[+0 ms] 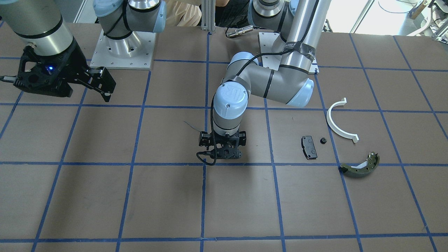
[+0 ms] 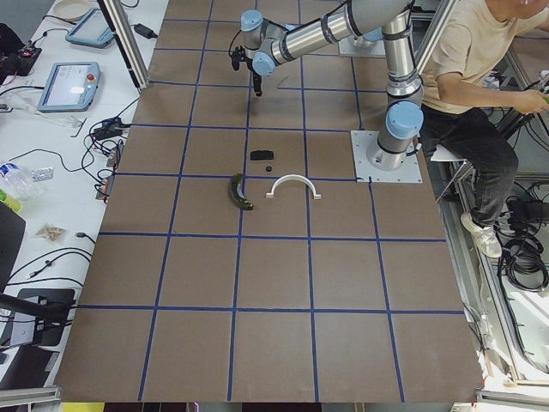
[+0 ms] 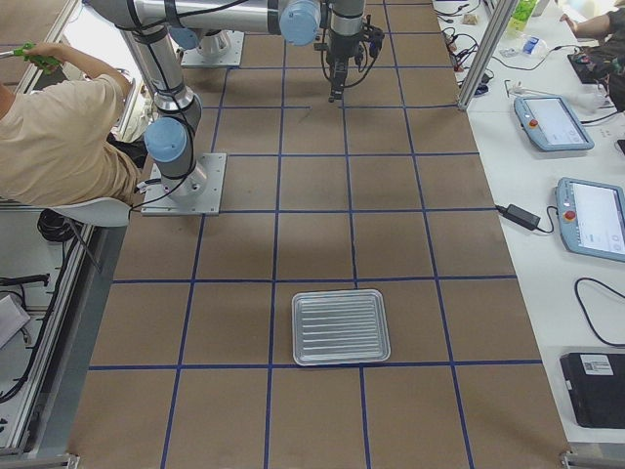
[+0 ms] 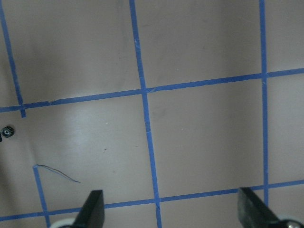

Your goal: Place bearing gear from tray to pile

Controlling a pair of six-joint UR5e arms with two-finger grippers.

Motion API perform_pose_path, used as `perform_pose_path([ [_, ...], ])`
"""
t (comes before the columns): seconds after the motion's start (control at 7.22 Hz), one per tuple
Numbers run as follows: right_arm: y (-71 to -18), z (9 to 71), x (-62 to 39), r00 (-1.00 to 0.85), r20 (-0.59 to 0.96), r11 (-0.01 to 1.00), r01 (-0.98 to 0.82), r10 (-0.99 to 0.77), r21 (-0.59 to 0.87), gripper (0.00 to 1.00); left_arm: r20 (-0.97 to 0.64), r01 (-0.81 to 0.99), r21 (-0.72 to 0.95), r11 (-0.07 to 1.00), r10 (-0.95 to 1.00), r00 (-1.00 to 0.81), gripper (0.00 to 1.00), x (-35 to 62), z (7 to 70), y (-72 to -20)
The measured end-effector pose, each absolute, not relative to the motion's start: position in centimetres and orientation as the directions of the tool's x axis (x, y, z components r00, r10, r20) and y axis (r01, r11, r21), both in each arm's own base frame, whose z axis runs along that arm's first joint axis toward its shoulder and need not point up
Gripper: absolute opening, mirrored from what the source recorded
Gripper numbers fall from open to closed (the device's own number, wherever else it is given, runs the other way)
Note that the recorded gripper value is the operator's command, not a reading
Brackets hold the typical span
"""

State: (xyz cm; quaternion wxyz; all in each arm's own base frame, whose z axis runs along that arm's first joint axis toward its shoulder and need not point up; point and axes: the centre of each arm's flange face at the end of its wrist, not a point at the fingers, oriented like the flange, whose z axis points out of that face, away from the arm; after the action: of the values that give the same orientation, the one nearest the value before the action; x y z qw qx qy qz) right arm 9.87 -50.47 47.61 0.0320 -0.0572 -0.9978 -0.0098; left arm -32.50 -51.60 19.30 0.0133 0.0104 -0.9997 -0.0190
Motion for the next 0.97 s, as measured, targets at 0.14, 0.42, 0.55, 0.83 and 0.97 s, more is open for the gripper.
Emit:
perform_pose_path([
  [0.14, -50.2, 47.9, 9.7, -0.990, 0.087, 0.993, 0.114, 0.113, 0.011, 1.00, 0.025, -0.016, 0.032, 0.999, -0.017, -1.000, 0.85, -33.4, 18.2, -51.1],
  [0.42, -49.4, 48.8, 10.4, -0.993, 0.027, 0.993, 0.115, 0.115, 0.003, 1.00, 0.024, -0.018, 0.027, 0.999, -0.019, -1.000, 0.00, -33.9, 17.7, -50.9],
  [0.55, -49.1, 49.0, 10.8, -0.993, -0.013, 0.993, 0.117, 0.117, 0.003, 1.00, 0.023, -0.018, 0.026, 0.999, -0.019, -1.000, 0.00, -33.9, 17.7, -50.8],
  [0.83, -49.1, 48.9, 11.1, -0.994, -0.037, 0.994, 0.106, 0.106, 0.010, 1.00, 0.022, -0.020, 0.029, 0.999, -0.021, -1.000, 0.00, -33.9, 17.6, -50.8],
  [0.97, -49.0, 49.1, 11.0, -0.994, -0.031, 0.995, 0.103, 0.103, 0.006, 1.00, 0.022, -0.020, 0.029, 0.999, -0.021, -1.000, 0.00, -33.9, 17.5, -50.8],
])
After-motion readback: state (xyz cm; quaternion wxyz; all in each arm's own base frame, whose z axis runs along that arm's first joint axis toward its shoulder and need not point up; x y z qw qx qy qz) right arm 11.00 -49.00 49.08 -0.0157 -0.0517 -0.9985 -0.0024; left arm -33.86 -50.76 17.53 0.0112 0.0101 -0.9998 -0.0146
